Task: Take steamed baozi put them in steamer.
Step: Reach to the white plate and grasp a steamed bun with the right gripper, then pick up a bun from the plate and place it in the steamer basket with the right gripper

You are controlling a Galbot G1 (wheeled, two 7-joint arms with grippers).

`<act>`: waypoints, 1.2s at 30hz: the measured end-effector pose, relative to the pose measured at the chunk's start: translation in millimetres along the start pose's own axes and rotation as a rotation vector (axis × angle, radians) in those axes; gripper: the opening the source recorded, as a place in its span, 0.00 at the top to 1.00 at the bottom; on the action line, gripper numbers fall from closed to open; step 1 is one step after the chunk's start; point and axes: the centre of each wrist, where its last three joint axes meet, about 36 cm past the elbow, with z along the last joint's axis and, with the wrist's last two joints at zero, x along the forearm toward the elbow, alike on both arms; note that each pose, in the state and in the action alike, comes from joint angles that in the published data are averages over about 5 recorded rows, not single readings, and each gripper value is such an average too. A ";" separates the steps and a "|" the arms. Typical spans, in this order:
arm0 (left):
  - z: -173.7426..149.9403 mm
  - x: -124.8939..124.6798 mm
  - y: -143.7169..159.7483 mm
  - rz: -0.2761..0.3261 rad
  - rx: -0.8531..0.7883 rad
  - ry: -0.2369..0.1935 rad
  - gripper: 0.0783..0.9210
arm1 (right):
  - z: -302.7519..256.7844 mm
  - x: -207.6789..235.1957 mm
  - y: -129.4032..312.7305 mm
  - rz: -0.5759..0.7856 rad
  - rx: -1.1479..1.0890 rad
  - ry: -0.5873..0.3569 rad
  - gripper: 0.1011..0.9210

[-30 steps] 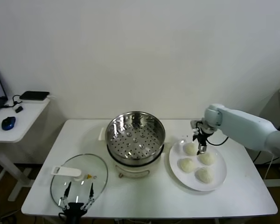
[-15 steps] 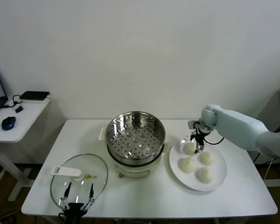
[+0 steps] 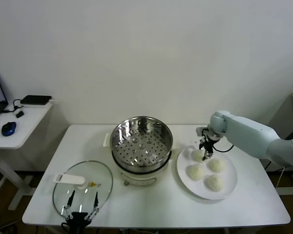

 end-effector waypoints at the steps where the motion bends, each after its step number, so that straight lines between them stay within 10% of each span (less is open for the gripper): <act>1: -0.2 0.0 0.1 0.000 0.000 0.000 0.12 | 0.3 1.2 0.0 0.001 0.001 0.000 0.38; 14: -2.6 1.5 -0.1 0.008 -0.009 -0.002 0.12 | -0.3 44.9 -2.2 0.009 0.030 -0.018 0.39; 36: -2.7 2.7 -7.9 0.036 -0.014 -0.007 0.12 | -111.8 241.0 -13.1 0.146 0.514 -0.127 0.39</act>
